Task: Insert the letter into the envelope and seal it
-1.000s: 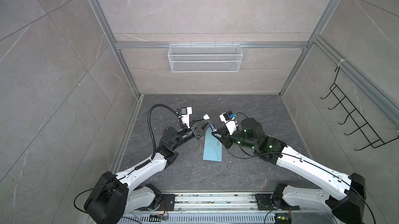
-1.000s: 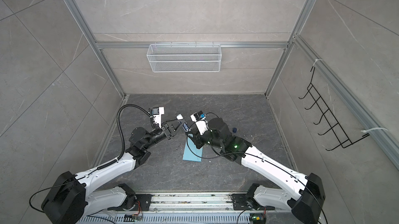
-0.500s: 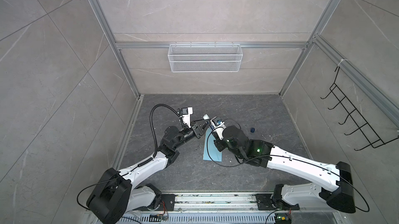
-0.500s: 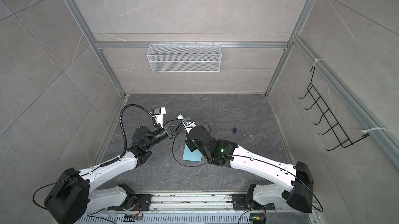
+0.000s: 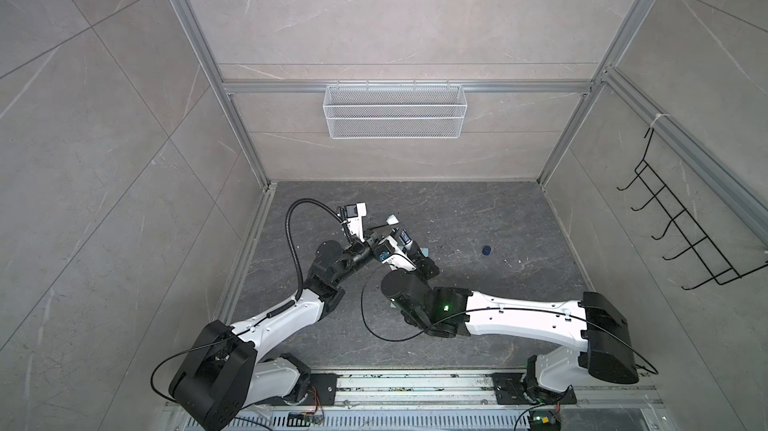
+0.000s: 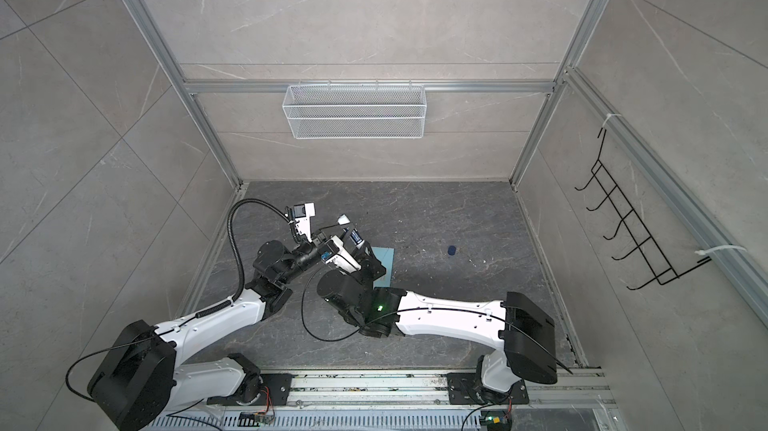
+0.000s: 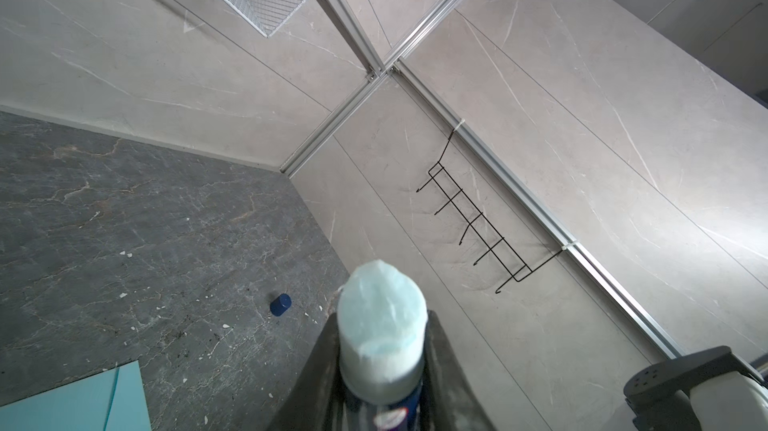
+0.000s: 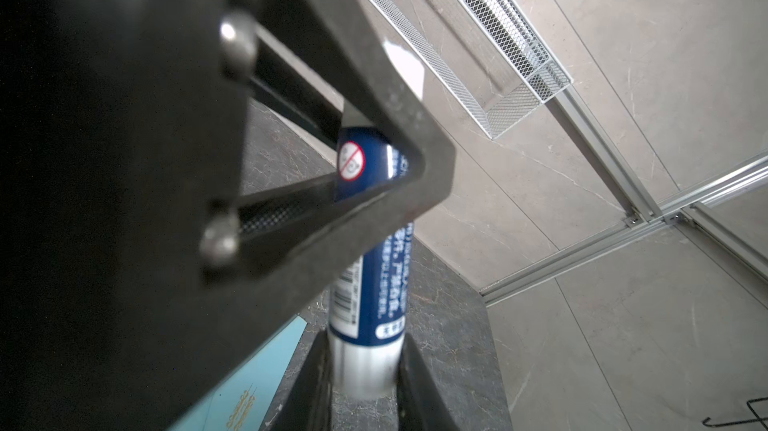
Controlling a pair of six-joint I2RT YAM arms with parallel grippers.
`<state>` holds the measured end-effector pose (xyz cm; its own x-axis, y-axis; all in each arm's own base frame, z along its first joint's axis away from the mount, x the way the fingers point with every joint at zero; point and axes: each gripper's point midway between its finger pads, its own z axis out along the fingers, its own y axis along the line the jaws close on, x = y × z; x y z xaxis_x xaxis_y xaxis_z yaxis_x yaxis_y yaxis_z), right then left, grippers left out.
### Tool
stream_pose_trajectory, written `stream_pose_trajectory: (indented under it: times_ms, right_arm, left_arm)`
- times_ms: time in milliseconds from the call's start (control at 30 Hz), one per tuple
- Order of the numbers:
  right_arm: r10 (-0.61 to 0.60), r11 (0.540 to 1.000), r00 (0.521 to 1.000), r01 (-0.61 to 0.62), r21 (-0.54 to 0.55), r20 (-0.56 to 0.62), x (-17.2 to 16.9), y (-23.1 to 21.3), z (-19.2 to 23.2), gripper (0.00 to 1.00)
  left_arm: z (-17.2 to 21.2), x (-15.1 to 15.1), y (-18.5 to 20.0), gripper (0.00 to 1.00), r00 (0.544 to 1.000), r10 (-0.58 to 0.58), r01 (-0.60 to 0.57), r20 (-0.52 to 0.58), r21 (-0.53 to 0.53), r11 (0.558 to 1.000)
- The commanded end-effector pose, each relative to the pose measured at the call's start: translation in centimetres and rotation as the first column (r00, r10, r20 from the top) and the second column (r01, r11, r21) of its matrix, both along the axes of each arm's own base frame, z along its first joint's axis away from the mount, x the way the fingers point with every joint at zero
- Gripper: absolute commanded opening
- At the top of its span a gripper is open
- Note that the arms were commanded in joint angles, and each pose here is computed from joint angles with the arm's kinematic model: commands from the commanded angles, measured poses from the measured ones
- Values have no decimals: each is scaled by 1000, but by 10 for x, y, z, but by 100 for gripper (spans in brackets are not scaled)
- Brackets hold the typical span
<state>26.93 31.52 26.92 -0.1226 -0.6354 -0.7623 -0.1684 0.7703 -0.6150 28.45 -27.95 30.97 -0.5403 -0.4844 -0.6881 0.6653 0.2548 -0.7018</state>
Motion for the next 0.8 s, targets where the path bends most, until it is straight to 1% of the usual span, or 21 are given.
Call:
stream_pose_trajectory:
  times_ms: [0, 67, 100, 133, 167, 200, 233, 300, 400, 433, 467, 500, 600, 633, 700, 767]
  right_arm:
    - [126, 962, 992, -117, 246, -19, -12, 0, 32, 16]
    - [195, 936, 978, -163, 312, -77, -15, -4, 28, 28]
    - [221, 920, 970, -172, 351, -105, -16, -9, 27, 36]
    - [235, 907, 964, -171, 385, -124, -16, -14, 26, 47]
    - [254, 890, 957, -176, 421, -137, -17, -20, 26, 68]
    - [287, 873, 946, -192, 449, -154, -19, -24, 24, 79]
    - [316, 854, 933, -202, 479, -170, -21, -27, 23, 84]
    - [389, 802, 897, -218, 555, -210, -25, -36, 21, 98]
    - [505, 719, 826, -241, 651, -252, -32, -41, 17, 99]
    - [527, 696, 810, -239, 677, -257, -34, -44, 16, 99]
    - [537, 678, 805, -234, 697, -252, -34, -47, 16, 99]
    - [570, 642, 786, -245, 726, -239, -38, -46, 16, 99]
    - [713, 505, 673, -300, 809, -196, -52, -33, 20, 99]
    - [746, 471, 639, -310, 826, -186, -55, -28, 21, 99]
    - [792, 401, 590, -313, 861, -154, -58, -22, 24, 99]
    - [825, 334, 553, -313, 889, -115, -58, -18, 28, 99]
  left_arm:
    - [0, -11, -9, 0, 998, -58, 58, 13, 34, 998]
    - [7, -13, -7, 0, 998, -56, 55, 34, 31, 998]
    - [12, -15, -6, 0, 997, -57, 56, 46, 30, 998]
    - [17, -17, -6, 0, 996, -59, 58, 60, 30, 998]
    - [22, -19, -6, 0, 995, -67, 64, 72, 34, 997]
    - [26, -21, -6, 0, 994, -75, 72, 81, 41, 997]
    - [31, -24, -6, 0, 992, -83, 79, 94, 44, 996]
    - [38, -29, -6, 0, 989, -97, 91, 114, 59, 994]
    - [46, -37, -6, 0, 981, -127, 117, 146, 75, 990]
    - [50, -40, -6, 0, 977, -140, 129, 159, 79, 989]
    - [52, -43, -7, 0, 973, -156, 144, 170, 81, 986]
    - [55, -47, -8, 0, 968, -174, 161, 183, 83, 983]
    - [61, -55, -11, 0, 953, -224, 211, 203, 83, 974]
    - [63, -58, -12, 0, 948, -241, 229, 207, 80, 970]
    - [68, -62, -14, 0, 938, -270, 261, 215, 69, 963]
    - [70, -64, -15, 0, 933, -286, 280, 220, 57, 958]
